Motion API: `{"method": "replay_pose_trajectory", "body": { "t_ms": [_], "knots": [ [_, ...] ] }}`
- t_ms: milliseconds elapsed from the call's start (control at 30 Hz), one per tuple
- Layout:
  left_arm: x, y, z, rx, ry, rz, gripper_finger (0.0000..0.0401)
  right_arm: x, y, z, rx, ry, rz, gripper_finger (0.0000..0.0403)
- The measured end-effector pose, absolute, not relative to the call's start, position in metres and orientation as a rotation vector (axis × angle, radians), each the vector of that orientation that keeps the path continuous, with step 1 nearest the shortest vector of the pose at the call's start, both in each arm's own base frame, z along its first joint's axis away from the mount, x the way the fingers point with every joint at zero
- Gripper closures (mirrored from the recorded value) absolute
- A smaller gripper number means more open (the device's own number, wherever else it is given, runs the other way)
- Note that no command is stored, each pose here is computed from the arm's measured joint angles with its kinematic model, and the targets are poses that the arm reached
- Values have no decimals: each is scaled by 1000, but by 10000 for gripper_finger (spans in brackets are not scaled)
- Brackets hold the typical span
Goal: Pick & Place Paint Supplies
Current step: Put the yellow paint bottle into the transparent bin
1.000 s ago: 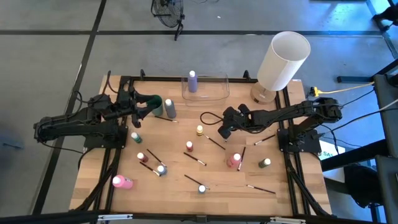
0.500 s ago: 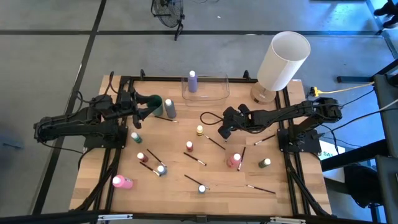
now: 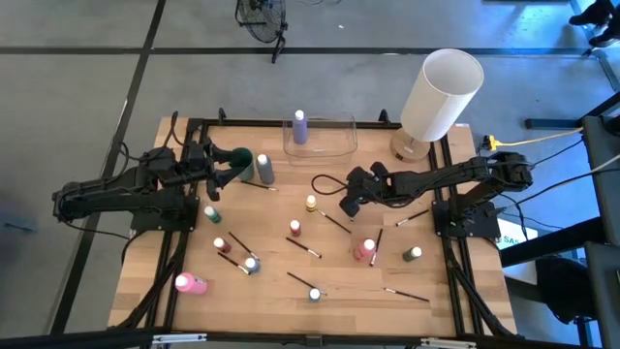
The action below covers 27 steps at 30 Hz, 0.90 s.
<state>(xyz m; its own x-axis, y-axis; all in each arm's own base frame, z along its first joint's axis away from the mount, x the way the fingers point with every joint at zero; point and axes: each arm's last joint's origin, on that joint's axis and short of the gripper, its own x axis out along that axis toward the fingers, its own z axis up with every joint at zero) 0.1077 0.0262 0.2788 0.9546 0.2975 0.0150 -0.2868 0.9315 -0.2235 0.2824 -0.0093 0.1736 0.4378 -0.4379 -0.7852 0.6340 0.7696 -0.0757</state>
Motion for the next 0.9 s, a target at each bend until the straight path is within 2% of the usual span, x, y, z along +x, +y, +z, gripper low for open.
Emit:
{"method": "replay_pose_trajectory", "body": {
  "t_ms": [900],
  "knots": [
    [108,26,279,-221,-48,299,171,285,-6,179,221,907,-667,267]
  ]
}}
